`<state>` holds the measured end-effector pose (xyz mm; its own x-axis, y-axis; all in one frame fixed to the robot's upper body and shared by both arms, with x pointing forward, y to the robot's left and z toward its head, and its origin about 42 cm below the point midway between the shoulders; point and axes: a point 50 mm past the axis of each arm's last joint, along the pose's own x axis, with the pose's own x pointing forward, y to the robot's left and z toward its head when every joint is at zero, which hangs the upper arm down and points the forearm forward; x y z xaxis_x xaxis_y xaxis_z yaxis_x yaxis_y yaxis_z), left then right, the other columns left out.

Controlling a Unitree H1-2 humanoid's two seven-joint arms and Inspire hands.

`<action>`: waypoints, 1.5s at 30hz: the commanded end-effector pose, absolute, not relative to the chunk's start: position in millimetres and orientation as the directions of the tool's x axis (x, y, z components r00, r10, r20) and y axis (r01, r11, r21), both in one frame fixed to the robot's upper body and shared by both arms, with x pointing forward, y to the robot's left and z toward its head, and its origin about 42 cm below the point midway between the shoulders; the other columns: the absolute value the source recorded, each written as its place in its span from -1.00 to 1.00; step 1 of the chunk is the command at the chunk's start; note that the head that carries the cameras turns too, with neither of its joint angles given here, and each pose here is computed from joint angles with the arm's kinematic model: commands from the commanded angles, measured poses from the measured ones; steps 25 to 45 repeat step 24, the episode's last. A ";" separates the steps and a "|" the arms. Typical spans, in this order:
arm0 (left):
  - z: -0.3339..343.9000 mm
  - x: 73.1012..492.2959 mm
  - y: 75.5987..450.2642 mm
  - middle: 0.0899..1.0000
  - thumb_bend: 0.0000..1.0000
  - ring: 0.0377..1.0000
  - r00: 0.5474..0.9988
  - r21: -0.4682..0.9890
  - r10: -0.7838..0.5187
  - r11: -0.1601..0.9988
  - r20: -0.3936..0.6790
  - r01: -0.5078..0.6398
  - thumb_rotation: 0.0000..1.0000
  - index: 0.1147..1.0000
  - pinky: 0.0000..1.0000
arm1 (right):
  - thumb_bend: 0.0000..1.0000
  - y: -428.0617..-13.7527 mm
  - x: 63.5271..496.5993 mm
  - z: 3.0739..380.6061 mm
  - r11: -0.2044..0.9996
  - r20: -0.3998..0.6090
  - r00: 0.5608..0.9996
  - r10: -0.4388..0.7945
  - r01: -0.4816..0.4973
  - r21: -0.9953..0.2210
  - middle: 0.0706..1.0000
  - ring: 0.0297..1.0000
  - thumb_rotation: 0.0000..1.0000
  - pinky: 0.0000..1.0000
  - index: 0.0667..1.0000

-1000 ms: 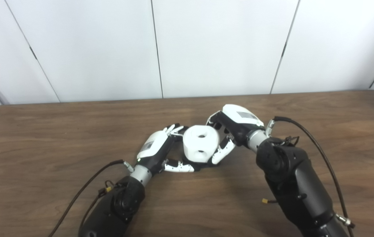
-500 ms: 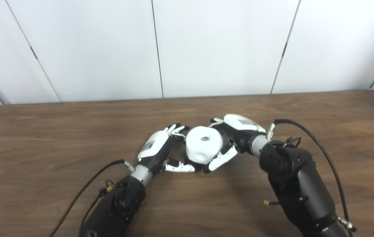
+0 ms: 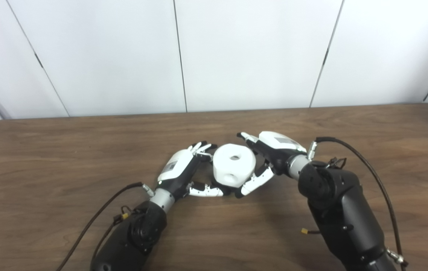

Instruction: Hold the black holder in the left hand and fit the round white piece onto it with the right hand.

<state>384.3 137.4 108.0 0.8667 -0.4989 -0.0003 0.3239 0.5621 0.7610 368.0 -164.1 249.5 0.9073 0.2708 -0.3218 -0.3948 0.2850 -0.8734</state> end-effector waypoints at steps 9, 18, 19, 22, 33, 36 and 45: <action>62.3 358.3 127.6 0.84 0.05 1.00 0.822 0.710 -0.538 0.504 -0.186 0.491 -0.89 -0.17 1.00 | 1.00 -180.9 376.6 287.0 0.266 -0.302 0.912 0.279 -0.375 -0.888 1.00 0.72 -0.31 0.22 1.00; 62.2 359.9 131.3 0.84 0.05 1.00 0.824 0.713 -0.535 0.504 -0.187 0.488 -0.89 -0.17 1.00 | 1.00 -228.7 377.7 313.1 0.337 -0.326 0.908 0.263 -0.403 -0.851 1.00 0.72 -0.55 0.29 1.00; 62.2 360.0 131.7 0.83 0.05 1.00 0.824 0.711 -0.535 0.505 -0.187 0.489 -0.89 -0.17 1.00 | 1.00 -233.6 377.3 314.4 0.346 -0.323 0.910 0.261 -0.400 -0.848 1.00 0.71 -0.56 0.29 1.00; 62.4 360.0 132.2 0.83 0.05 1.00 0.826 0.710 -0.532 0.510 -0.183 0.486 -0.89 -0.17 1.00 | 1.00 -248.4 377.7 316.8 0.359 -0.331 0.909 0.254 -0.407 -0.840 1.00 0.81 -0.60 0.35 1.00; 62.5 360.2 132.7 0.83 0.05 1.00 0.828 0.708 -0.531 0.514 -0.182 0.485 -0.89 -0.17 1.00 | 0.98 -256.7 376.5 319.0 0.364 -0.333 0.907 0.257 -0.410 -0.836 1.00 0.88 -0.65 0.42 1.00; 62.5 360.2 132.7 0.83 0.05 1.00 0.828 0.708 -0.531 0.514 -0.182 0.485 -0.89 -0.17 1.00 | 0.98 -256.7 376.5 319.0 0.364 -0.333 0.907 0.257 -0.410 -0.836 1.00 0.88 -0.65 0.42 1.00; 62.5 360.2 132.7 0.83 0.05 1.00 0.828 0.708 -0.531 0.514 -0.182 0.485 -0.89 -0.17 1.00 | 0.98 -256.7 376.5 319.0 0.364 -0.333 0.907 0.257 -0.410 -0.836 1.00 0.88 -0.65 0.42 1.00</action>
